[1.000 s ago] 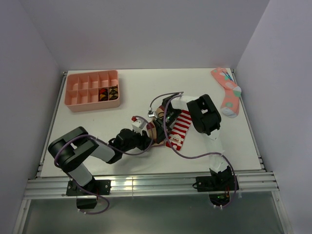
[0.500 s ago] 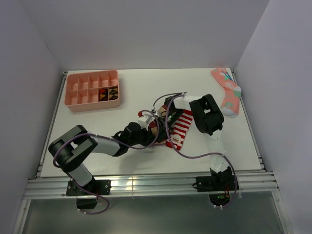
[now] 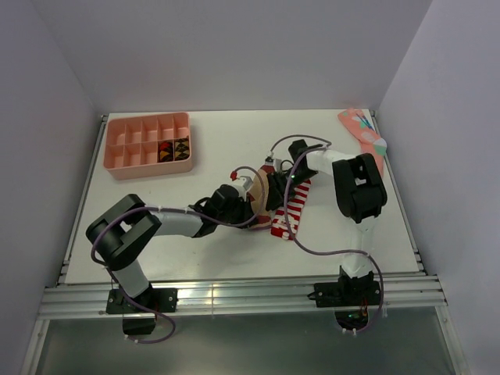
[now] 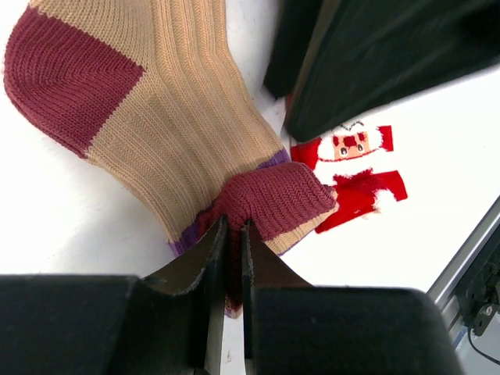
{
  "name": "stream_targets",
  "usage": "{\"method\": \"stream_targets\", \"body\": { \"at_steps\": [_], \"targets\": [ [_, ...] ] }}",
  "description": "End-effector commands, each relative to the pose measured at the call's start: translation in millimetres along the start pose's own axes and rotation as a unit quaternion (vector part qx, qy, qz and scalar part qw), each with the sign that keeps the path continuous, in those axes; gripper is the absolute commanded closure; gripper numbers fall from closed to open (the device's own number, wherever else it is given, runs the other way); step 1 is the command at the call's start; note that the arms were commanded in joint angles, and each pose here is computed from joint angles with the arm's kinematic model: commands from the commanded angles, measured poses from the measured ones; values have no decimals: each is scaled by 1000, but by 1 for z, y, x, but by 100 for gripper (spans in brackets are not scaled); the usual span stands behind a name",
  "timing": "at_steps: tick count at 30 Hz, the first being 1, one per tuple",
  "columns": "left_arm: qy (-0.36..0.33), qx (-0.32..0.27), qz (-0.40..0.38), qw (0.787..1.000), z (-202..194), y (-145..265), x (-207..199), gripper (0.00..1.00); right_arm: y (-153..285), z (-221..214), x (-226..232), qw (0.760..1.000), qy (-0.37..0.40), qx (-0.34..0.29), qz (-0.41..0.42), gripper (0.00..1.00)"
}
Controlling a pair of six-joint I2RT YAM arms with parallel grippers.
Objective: Roll the socks
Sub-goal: Roll the sock at the center of the board.
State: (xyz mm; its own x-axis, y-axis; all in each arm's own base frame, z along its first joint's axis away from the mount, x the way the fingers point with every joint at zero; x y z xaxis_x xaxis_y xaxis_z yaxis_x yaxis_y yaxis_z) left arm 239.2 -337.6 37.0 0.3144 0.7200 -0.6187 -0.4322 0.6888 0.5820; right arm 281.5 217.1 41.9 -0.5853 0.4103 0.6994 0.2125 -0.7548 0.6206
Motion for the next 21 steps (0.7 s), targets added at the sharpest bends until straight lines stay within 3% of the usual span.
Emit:
{"method": "stream_targets", "body": {
  "at_steps": [1, 15, 21],
  "targets": [
    [12, 90, 91, 992, -49, 5, 44, 100, 23, 7, -8, 999, 17, -34, -26, 50],
    [16, 133, 137, 981, -48, 9, 44, 100, 47, -39, -56, 989, -32, -15, -141, 54],
    [37, 168, 131, 976, -57, 20, 39, 100, 73, -35, -53, 986, 6, -38, -160, 54]
  ]
}}
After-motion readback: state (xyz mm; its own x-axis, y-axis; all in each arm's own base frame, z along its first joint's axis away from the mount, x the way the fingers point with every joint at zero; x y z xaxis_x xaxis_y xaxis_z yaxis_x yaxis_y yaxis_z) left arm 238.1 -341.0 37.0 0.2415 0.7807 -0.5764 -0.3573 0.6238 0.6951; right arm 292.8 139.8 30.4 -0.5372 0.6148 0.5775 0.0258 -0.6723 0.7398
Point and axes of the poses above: each gripper's point midway between its finger pads, its own y axis back along the fingers, its own x axis along the line the jaws close on, z = x × y, the point moved 1 cm from there along y, back along the fingers, and after that the axes turned 10 degrees about y, right-handed, at the moved point
